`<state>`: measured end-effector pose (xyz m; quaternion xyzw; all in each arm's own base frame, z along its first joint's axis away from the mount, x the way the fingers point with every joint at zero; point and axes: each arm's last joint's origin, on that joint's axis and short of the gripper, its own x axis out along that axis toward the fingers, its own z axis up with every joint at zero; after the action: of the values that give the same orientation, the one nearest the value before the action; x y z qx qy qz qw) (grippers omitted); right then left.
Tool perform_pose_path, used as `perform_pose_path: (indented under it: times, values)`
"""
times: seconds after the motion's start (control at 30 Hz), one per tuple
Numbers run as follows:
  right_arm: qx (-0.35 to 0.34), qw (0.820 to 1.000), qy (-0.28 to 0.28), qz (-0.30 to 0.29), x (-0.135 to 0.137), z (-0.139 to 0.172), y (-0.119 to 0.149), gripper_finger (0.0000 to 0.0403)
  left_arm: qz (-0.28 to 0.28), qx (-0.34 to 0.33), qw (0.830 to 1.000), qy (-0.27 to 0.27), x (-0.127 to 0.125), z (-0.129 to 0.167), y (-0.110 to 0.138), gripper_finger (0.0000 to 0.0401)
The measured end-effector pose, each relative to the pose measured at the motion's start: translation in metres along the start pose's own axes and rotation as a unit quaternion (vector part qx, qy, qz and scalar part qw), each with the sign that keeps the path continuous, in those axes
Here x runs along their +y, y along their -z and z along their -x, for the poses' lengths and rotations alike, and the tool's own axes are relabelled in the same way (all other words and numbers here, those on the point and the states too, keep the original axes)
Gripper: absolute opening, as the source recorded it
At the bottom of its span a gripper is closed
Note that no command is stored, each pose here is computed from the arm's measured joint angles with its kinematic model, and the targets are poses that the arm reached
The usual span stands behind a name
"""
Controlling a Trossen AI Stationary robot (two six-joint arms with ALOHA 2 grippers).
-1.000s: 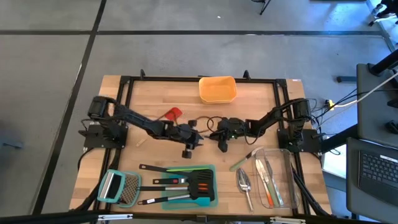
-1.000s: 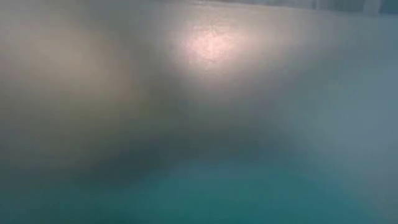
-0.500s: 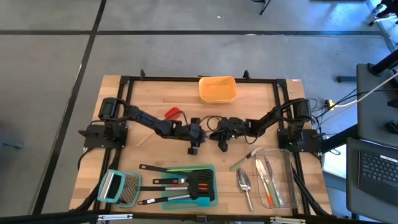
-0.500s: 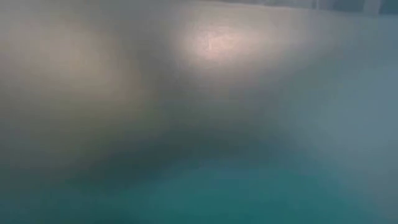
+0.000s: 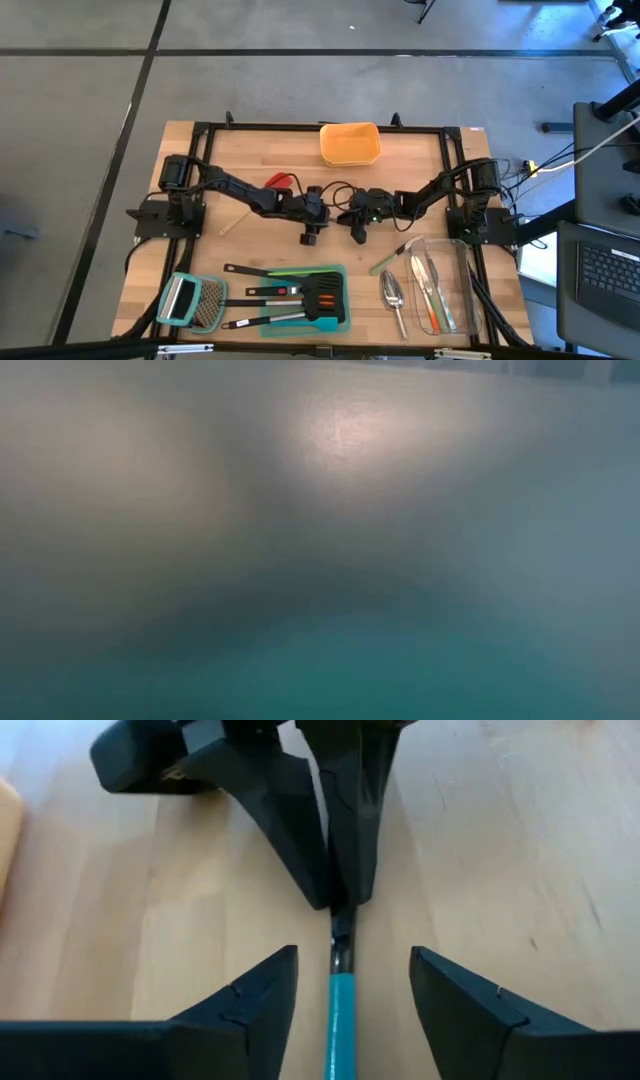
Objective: Pick & Place Kitchen Items
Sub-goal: Put the blue table knife into the transparent bin
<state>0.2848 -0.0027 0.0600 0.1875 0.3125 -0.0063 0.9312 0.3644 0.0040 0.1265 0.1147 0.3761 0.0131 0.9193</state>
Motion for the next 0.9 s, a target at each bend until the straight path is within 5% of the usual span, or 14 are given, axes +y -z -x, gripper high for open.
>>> perform_pose_path:
  times: [0.33, 0.9]
  values:
    - [0.000, 1.000, 0.000, -0.001, 0.000, 0.000, 0.000, 0.0075, 0.014, 0.025, 0.999, -0.015, -0.001, -0.012, 0.010, 0.0270]
    - [-0.011, 0.998, -0.020, -0.051, 0.000, 0.000, -0.005, 0.0075, -0.035, 0.039, 0.997, -0.053, 0.004, -0.013, 0.013, 0.0203]
